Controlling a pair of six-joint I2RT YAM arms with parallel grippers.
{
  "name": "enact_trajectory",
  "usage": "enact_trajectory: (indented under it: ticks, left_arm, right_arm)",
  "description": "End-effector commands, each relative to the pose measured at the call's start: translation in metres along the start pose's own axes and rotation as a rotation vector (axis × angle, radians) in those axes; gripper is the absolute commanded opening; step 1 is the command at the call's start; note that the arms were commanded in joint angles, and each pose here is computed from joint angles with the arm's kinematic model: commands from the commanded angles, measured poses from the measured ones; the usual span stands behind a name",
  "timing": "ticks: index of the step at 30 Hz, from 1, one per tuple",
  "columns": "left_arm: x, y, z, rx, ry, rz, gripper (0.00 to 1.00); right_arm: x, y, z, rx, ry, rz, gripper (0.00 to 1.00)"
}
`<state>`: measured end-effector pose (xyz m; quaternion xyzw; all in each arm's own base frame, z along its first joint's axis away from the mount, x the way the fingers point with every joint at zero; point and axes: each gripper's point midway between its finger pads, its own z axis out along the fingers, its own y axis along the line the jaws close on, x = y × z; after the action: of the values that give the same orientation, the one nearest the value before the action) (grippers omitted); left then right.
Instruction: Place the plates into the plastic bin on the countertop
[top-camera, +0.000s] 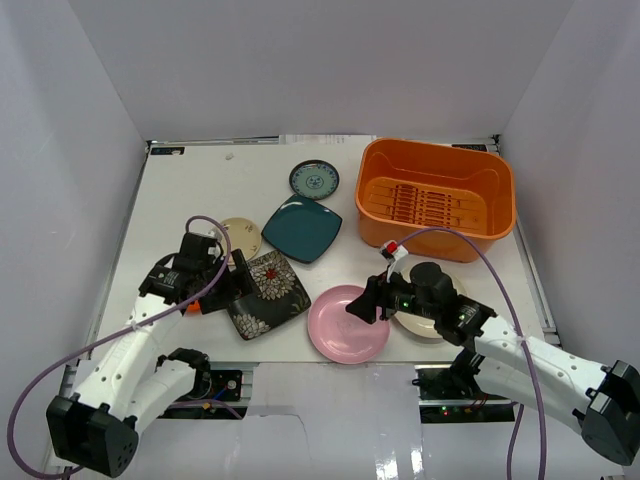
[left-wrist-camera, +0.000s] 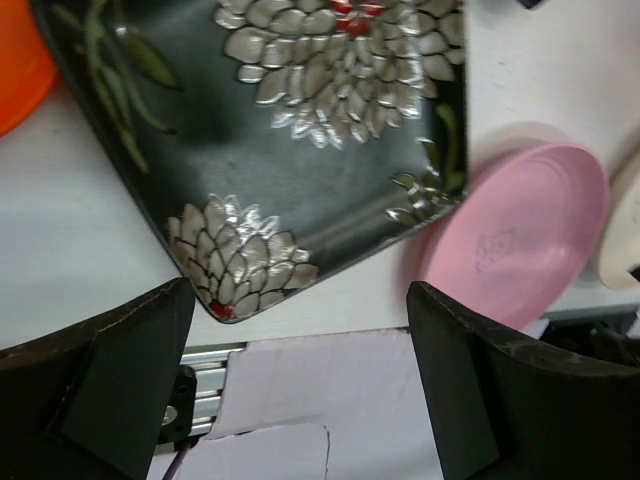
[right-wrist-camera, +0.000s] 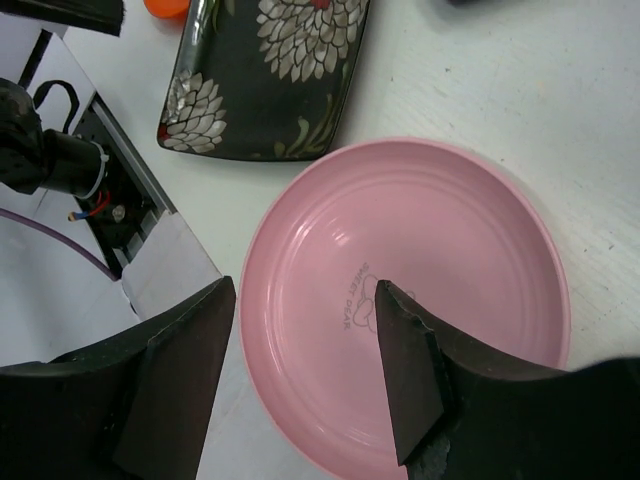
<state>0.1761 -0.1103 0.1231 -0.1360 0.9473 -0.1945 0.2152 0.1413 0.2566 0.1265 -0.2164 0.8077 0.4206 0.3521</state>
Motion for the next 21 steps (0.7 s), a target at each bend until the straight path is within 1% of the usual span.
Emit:
enact_trajectory:
  ticks: [1, 2, 4, 7, 10, 13, 19, 21]
  left_arm:
    - [-0.009, 0.021, -0.001, -0.157, -0.024, -0.059, 0.98]
    - [-0.009, 0.024, 0.0, -0.177, -0.023, -0.066, 0.98]
    - [-0.013, 0.036, 0.004, -0.248, -0.053, -0.115, 0.98]
    - [-0.01, 0.05, 0.013, -0.314, -0.072, -0.188, 0.98]
    - [-0.008, 0.053, 0.022, -0.31, -0.101, -0.262, 0.96]
    - [-0.015, 0.054, 0.025, -0.317, -0.153, -0.32, 0.94]
    - [-0.001, 0.064, 0.05, -0.3, -0.158, -0.407, 0.91]
    - [0.007, 0.071, 0.059, -0.317, -0.14, -0.415, 0.91]
  right_arm:
    - [-0.019, 0.007, 0.0, -0.021, -0.095, -0.03, 0.65]
    - [-0.019, 0.007, -0.001, -0.022, -0.097, -0.031, 0.64]
    - [-0.02, 0.009, -0.003, -0.032, -0.109, -0.036, 0.65]
    - [-0.019, 0.01, -0.003, -0.042, -0.115, -0.039, 0.65]
    - [-0.018, 0.012, -0.003, -0.057, -0.108, -0.04, 0.65]
    - [-0.017, 0.013, -0.004, -0.061, -0.111, -0.042, 0.64]
    - [-0.019, 0.014, -0.007, -0.063, -0.125, -0.044, 0.64]
    - [-0.02, 0.014, -0.009, -0.066, -0.136, -0.044, 0.64]
